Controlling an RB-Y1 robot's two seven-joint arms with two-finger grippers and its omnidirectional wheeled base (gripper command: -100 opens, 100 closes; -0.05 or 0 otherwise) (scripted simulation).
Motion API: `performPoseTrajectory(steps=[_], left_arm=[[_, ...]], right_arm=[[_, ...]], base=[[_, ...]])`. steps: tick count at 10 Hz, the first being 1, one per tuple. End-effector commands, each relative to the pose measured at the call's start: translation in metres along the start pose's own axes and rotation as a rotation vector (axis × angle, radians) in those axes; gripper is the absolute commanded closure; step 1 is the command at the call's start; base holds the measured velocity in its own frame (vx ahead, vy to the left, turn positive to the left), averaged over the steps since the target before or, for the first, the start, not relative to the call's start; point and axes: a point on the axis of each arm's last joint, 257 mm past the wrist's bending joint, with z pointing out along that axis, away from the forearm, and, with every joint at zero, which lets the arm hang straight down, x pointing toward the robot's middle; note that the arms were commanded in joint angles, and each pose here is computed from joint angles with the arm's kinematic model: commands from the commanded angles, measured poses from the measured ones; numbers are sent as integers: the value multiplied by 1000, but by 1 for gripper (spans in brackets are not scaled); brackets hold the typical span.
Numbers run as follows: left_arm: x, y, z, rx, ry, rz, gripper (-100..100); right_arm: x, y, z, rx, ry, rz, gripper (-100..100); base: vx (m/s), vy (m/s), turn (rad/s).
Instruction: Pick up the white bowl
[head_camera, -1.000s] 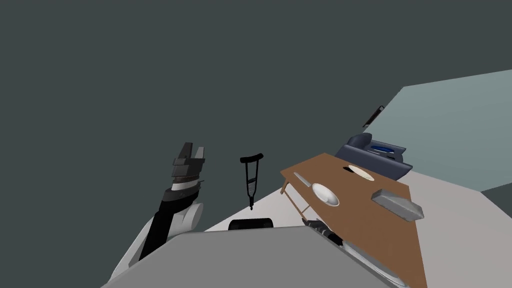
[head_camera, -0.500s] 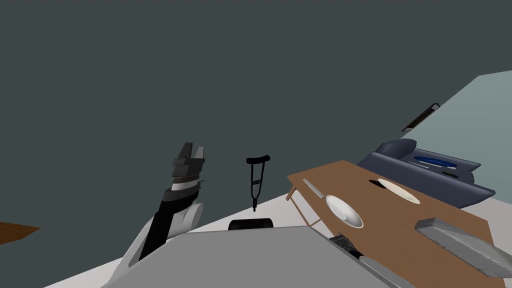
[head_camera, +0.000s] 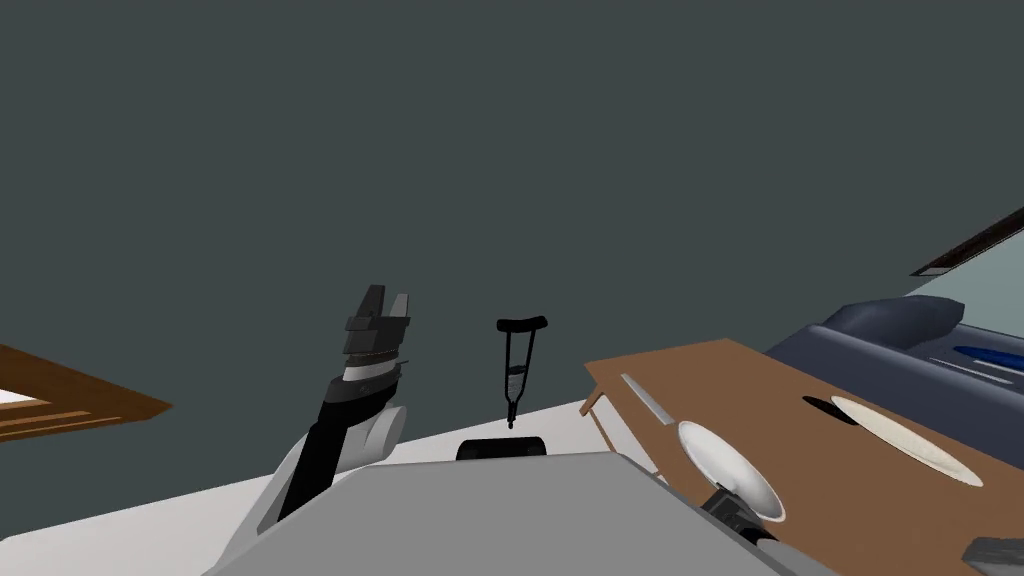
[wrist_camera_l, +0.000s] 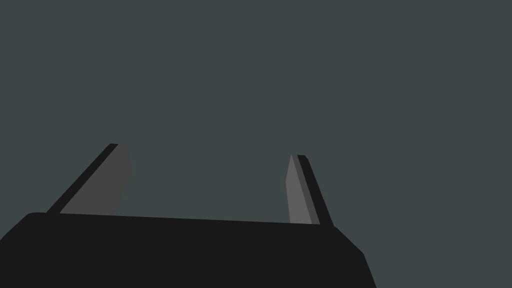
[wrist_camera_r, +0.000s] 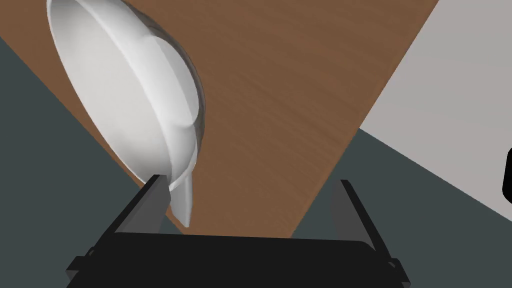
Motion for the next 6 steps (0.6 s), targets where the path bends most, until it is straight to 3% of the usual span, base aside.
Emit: performPoseTrajectory(steps=[1, 2, 4, 5, 6], left_arm=[[0, 0, 0, 0, 0, 0, 0], [0, 0, 0, 0, 0, 0, 0], [0, 0, 0, 0, 0, 0, 0], [0, 0, 0, 0, 0, 0, 0], [0, 0, 0, 0, 0, 0, 0]], right_arm=[[24, -14, -4, 23, 35, -102, -100], [30, -14, -4, 21, 43, -127, -100], [40, 9, -7, -20, 54, -155, -100], [37, 3, -8, -8, 52, -149, -100], [38, 3, -8, -10, 52, -151, 0]], base=[[84, -145, 222], [81, -145, 150], [18, -187, 67], [7, -75, 13], [2, -16, 2]])
